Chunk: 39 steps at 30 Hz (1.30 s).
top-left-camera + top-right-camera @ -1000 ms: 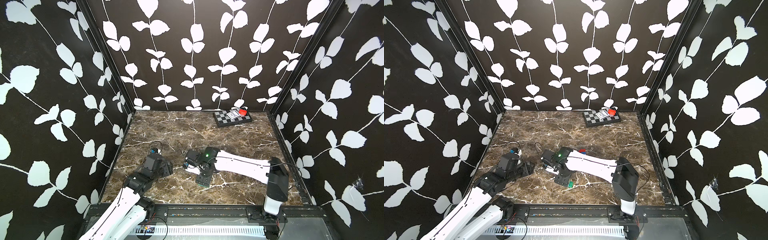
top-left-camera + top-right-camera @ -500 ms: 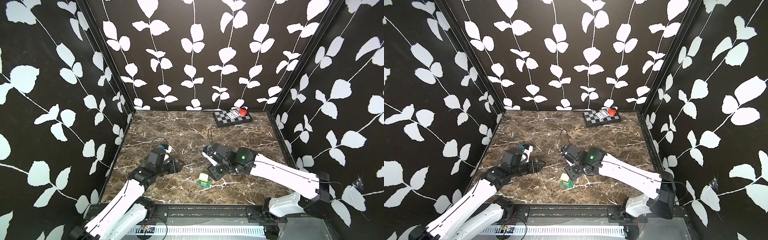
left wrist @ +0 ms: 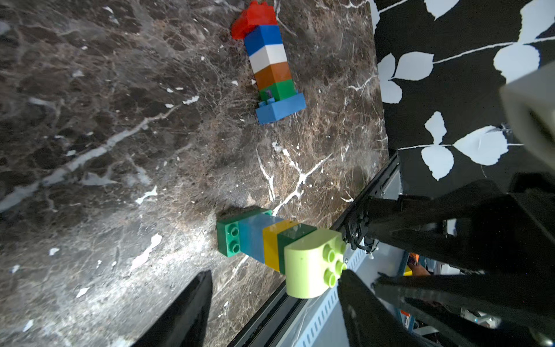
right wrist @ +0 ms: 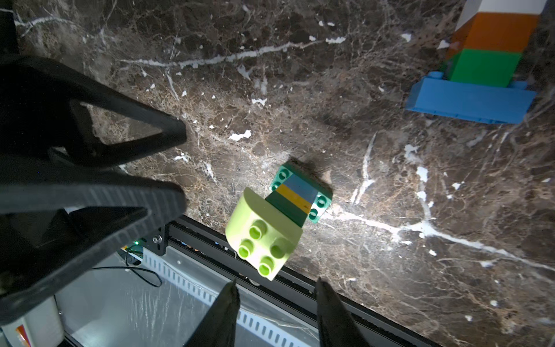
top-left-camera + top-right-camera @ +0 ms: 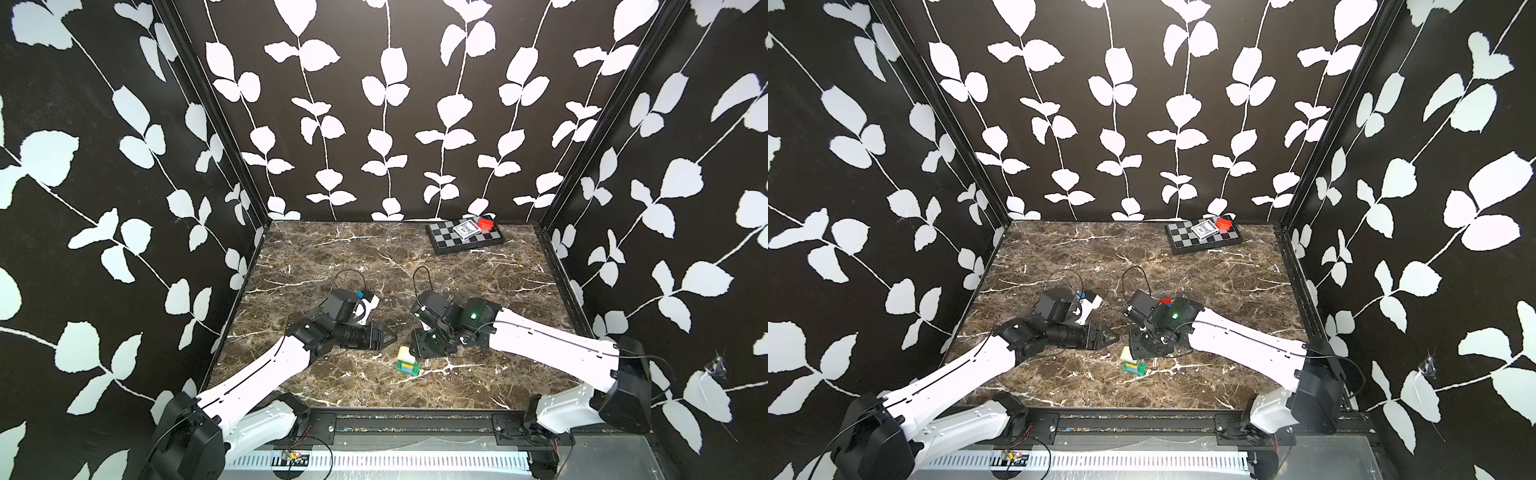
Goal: Assemble the number 1 with lego
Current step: Assemble the lego brick with the lego brick.
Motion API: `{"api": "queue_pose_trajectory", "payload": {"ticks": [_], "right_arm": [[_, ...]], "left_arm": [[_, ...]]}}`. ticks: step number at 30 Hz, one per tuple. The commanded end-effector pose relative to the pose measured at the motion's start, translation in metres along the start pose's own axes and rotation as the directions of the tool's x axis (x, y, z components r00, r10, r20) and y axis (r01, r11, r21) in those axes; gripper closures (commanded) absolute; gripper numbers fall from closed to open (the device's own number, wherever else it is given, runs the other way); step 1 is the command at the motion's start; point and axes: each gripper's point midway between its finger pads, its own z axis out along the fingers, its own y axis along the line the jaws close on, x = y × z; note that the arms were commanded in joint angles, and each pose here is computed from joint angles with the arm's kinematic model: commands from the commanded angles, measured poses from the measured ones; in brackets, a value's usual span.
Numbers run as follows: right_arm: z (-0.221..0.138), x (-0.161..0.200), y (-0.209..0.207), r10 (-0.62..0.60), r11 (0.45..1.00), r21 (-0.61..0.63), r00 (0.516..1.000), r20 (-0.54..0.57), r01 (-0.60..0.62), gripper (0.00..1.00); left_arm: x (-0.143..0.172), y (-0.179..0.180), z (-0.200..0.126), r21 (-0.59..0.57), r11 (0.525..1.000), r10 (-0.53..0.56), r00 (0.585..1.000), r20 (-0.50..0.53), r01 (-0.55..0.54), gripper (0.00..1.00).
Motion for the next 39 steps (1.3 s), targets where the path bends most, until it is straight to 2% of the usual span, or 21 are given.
{"api": "queue_pose_trajectory", "payload": {"ticks": [1,4,14,24,39], "right_arm": [[0.01,0.001,-0.006,0.08,0.997,0.002,0.997,0.007,-0.08,0.6],[0.015,0.003,-0.01,0.09,0.996,0.028,0.996,-0.006,-0.09,0.61],[0.025,0.005,-0.012,0.121,0.992,0.028,0.993,-0.013,-0.121,0.62],[0.04,0.017,-0.032,0.156,0.983,0.106,0.986,-0.053,-0.15,0.7],[0.065,0.048,-0.062,0.219,0.959,0.214,0.963,-0.156,-0.183,0.81]], "left_arm": [[0.0,-0.009,0.002,0.03,0.999,0.03,0.999,-0.025,-0.029,0.32],[0.003,-0.018,0.006,0.075,0.996,0.043,0.997,-0.062,-0.039,0.33],[0.007,-0.02,0.017,0.096,0.995,0.049,0.992,-0.114,-0.038,0.36],[0.016,-0.021,0.026,0.124,0.992,0.044,0.983,-0.177,-0.022,0.4],[0.034,0.001,0.037,0.055,0.998,0.013,0.963,-0.269,0.002,0.48]]}}
